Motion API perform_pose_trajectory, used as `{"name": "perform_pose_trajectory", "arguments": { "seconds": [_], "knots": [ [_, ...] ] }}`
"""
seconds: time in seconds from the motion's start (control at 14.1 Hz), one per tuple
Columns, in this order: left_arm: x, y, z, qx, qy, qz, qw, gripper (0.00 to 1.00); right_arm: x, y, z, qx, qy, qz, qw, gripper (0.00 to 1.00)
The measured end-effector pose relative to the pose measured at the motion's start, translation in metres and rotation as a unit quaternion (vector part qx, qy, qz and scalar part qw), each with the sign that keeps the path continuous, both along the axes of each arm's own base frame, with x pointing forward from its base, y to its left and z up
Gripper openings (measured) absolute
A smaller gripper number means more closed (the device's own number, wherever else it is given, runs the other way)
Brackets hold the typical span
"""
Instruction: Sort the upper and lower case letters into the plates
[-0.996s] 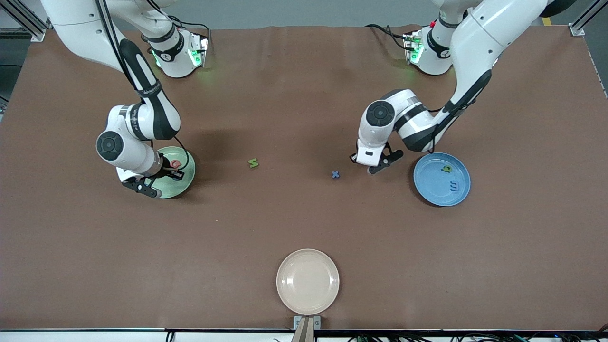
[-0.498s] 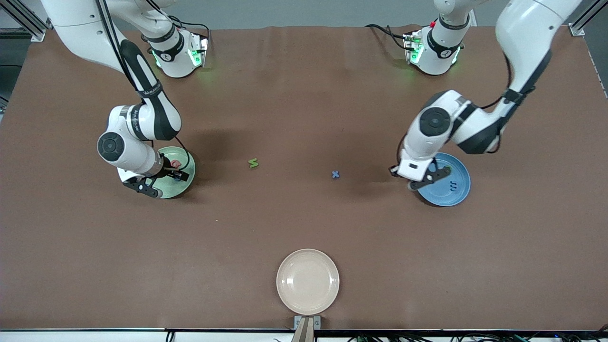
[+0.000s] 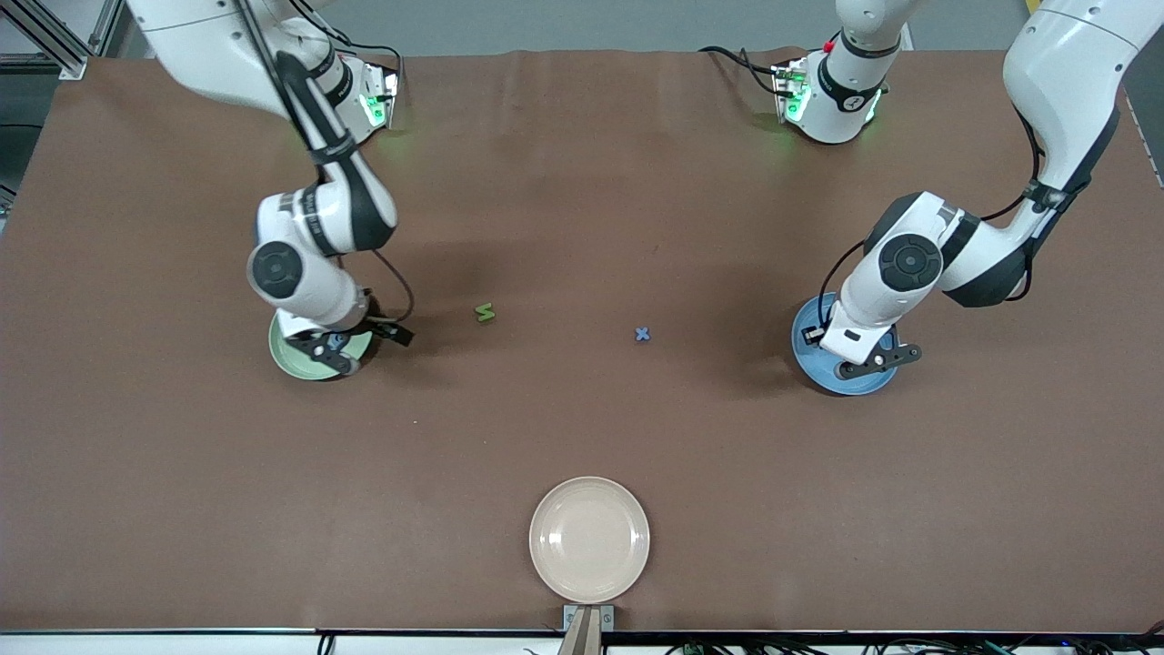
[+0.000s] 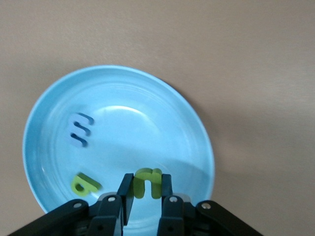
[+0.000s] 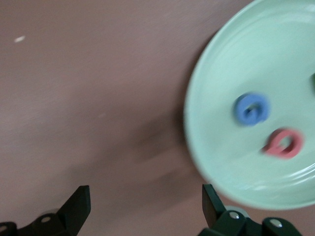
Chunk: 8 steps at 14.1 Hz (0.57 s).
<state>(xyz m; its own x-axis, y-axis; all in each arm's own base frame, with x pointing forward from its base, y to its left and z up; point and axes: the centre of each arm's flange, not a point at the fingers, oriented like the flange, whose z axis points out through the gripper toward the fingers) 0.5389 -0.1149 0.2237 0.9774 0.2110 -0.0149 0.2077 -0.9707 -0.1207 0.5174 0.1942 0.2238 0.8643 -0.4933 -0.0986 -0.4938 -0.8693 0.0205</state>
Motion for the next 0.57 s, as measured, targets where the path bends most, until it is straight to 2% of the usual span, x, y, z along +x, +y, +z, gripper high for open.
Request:
{"name": "perform_pose_trajectory", "arguments": {
  "seconds": [0.28, 0.57],
  "knots": [
    [-0.001, 0.013, -0.022, 0.005, 0.001, -0.024, 1.0, 0.26, -0.022, 0.065, -0.007, -0.003, -0.023, -0.083, 0.996, 1.0],
    [0.0, 0.027, -0.034, 0.005, 0.004, -0.044, 0.999, 0.26, -0.037, 0.095, -0.038, -0.005, -0.037, -0.156, 0.987, 1.0]
  ]
}}
